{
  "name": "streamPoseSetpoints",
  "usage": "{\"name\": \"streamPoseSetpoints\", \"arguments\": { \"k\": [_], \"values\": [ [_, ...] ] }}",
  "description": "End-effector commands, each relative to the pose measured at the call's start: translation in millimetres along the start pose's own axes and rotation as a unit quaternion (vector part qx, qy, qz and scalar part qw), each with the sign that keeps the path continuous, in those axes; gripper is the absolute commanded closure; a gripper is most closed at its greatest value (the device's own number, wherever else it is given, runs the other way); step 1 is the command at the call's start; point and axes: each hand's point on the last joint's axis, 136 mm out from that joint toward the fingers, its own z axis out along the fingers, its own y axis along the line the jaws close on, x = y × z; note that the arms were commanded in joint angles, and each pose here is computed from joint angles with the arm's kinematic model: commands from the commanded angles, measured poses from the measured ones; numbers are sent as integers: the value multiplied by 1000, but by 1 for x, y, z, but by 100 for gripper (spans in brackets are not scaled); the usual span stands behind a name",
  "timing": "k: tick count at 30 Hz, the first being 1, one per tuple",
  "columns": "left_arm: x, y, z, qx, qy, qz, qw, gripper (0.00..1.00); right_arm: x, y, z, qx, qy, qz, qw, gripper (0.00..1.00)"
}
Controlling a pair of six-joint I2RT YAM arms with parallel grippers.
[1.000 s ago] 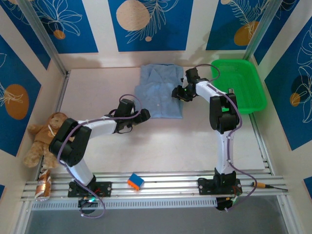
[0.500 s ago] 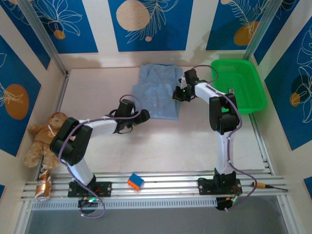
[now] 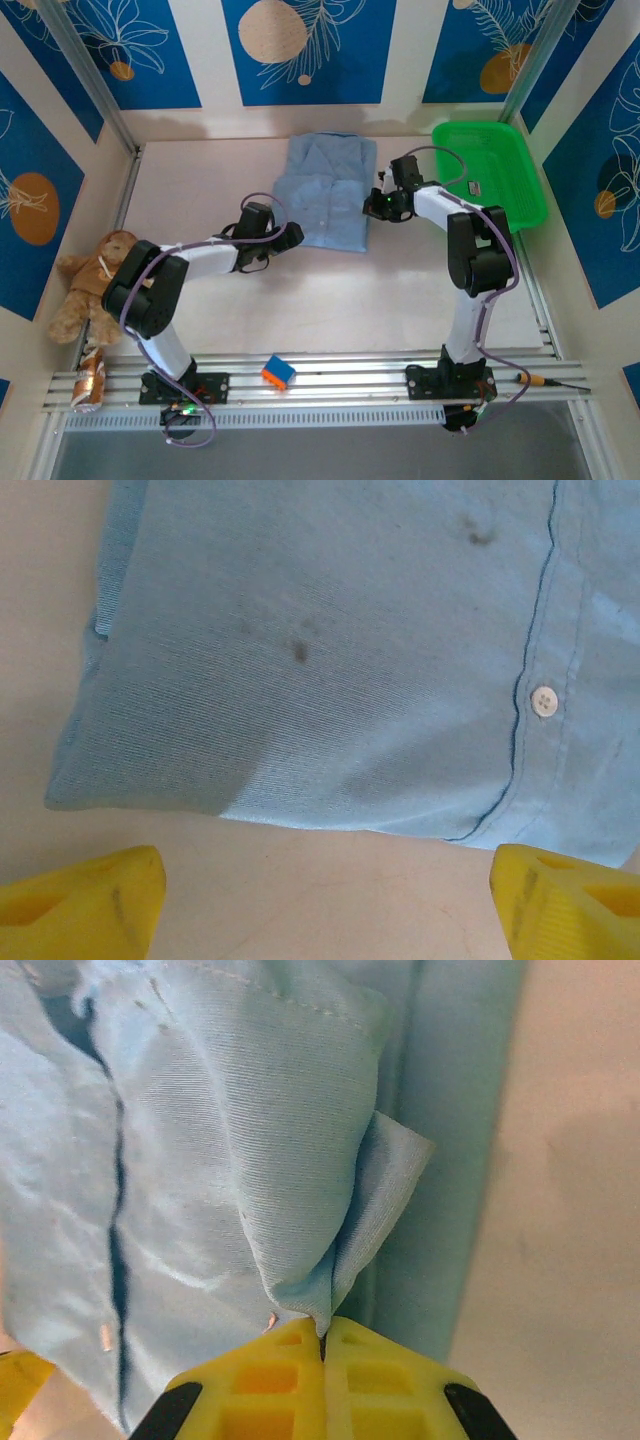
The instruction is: Fold and stack the long sleeve shirts
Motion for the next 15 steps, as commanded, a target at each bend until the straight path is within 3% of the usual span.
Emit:
{"name": "streamPoseSetpoints", "arguments": {
  "k": [1,6,9,15],
  "values": [
    [-7,5,5,-7,-10,-3,1000,18,5,-15,8,8,0,31,999,100],
    [-10,5,14,-9,-10,-7,1000,28,8,-27,23,15,13,50,999,100],
    [-14,11,18,-31,-12,1,999,46,11,-29,25,20,18,56,998,100],
    [-32,22,21,-50,-11,21,998,71,39,-33,26,31,43,66,996,100]
  ]
}}
